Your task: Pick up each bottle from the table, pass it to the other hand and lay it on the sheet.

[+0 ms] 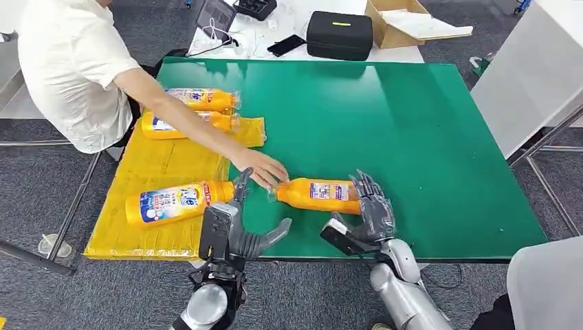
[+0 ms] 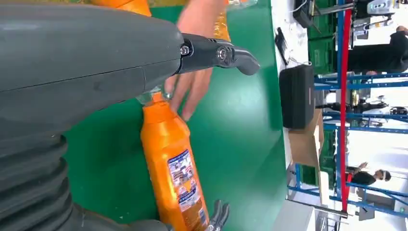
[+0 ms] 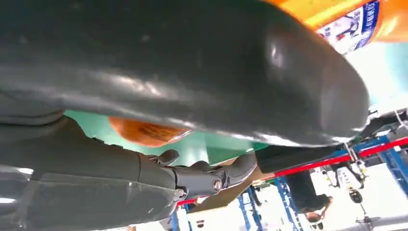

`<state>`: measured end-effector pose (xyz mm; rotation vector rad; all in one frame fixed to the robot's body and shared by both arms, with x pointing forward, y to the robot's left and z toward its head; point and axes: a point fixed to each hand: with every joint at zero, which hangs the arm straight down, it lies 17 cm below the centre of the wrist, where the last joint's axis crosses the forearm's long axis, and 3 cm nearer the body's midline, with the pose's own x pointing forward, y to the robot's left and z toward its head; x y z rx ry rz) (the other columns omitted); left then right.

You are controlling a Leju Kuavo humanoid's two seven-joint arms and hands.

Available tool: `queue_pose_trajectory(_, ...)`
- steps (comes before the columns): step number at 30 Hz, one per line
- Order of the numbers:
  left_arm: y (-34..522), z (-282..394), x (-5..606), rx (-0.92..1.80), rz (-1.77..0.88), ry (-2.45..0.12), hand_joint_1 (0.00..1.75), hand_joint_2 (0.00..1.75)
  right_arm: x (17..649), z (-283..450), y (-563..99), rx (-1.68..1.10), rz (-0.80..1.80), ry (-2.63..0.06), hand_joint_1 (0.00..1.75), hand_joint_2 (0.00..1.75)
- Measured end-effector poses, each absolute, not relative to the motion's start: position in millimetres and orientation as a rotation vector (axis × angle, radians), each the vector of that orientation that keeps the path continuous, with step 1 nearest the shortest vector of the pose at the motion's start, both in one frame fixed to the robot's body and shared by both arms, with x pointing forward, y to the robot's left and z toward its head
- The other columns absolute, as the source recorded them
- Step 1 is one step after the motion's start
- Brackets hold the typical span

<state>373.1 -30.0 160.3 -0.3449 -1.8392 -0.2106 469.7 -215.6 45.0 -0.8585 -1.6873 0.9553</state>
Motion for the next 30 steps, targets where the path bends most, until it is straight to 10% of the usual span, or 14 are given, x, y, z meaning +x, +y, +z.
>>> queue_pose_trajectory(1,-30.6,160.3,373.3,-0.348,-0.211,-1.836,0.00,1.75,472.5,43.3,-214.1,-0.855,0.972,-1.669,0.00,0.00)
queue_pose_trajectory(2,-31.7,159.9,373.5,-0.355,-0.210,-1.828,0.00,1.75,475.1,40.0,-212.4,-0.849,0.993,-1.644,0.00,1.75)
queue_pose_trajectory(30,-47.9,154.9,373.0,-0.454,-0.225,-1.732,0.00,1.75,519.5,24.5,-228.7,-0.911,1.202,-1.363,0.00,1.75)
